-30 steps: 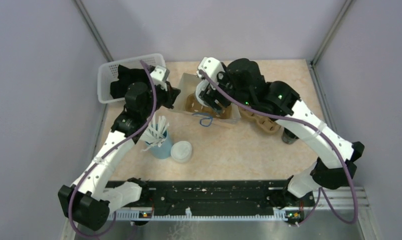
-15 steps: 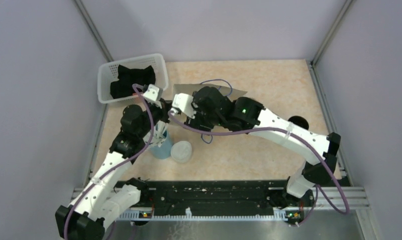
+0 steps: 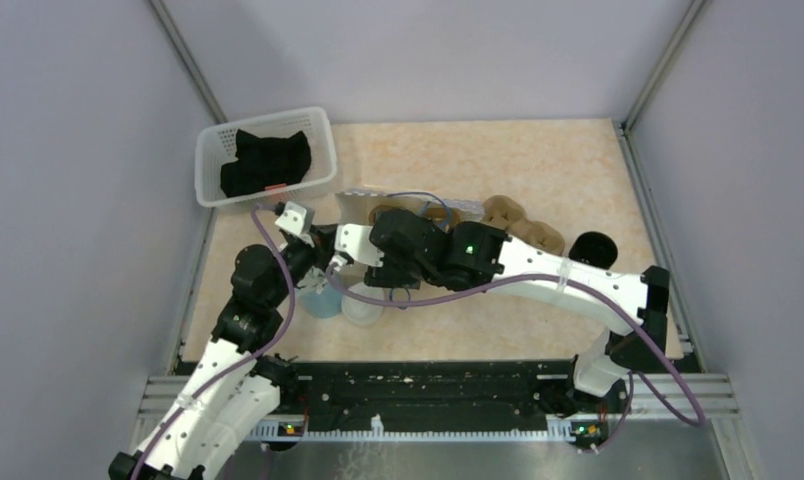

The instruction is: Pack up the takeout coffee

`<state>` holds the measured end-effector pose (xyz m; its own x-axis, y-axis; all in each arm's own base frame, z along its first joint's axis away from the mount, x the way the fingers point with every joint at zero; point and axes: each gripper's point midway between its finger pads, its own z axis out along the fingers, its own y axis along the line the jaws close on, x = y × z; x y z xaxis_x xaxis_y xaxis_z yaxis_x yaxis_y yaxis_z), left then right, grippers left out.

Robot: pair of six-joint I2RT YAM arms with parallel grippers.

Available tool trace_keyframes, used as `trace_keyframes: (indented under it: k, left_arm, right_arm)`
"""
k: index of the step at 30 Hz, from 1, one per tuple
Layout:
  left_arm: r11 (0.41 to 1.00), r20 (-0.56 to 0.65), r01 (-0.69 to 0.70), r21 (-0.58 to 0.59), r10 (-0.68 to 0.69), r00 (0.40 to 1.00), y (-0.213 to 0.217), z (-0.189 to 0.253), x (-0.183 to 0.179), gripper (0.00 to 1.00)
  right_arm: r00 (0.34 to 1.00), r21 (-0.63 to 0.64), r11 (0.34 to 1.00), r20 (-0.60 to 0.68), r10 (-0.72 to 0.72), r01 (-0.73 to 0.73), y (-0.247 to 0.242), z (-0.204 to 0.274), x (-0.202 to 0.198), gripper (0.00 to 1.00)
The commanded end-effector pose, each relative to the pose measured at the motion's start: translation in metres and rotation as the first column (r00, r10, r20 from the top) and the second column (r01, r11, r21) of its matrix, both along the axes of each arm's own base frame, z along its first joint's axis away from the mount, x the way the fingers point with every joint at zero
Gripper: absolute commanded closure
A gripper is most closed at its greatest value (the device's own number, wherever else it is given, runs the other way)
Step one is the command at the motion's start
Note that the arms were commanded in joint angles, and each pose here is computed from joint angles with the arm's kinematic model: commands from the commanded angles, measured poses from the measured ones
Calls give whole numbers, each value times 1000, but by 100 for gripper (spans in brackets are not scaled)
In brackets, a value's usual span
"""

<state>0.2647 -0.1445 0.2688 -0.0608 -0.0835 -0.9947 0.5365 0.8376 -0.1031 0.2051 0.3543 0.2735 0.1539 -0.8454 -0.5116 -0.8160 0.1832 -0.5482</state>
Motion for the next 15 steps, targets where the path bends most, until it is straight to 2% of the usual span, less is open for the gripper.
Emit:
trace_keyframes:
  k: [1, 6, 15]
  left_arm:
    - [1000, 70, 27, -9, -26, 997, -2, 11, -8, 100]
    - [1000, 56, 22, 7, -22, 998, -2, 13, -4, 100]
    - [1000, 30, 19, -7, -19, 999, -3, 7, -1, 100]
  right_arm:
    - [985, -12, 999, 172, -32, 34, -4, 11, 28, 79]
    - [985, -25, 998, 166, -50, 55, -12, 5, 51, 80]
    - [987, -40, 998, 149, 62, -57, -13, -16, 67, 84]
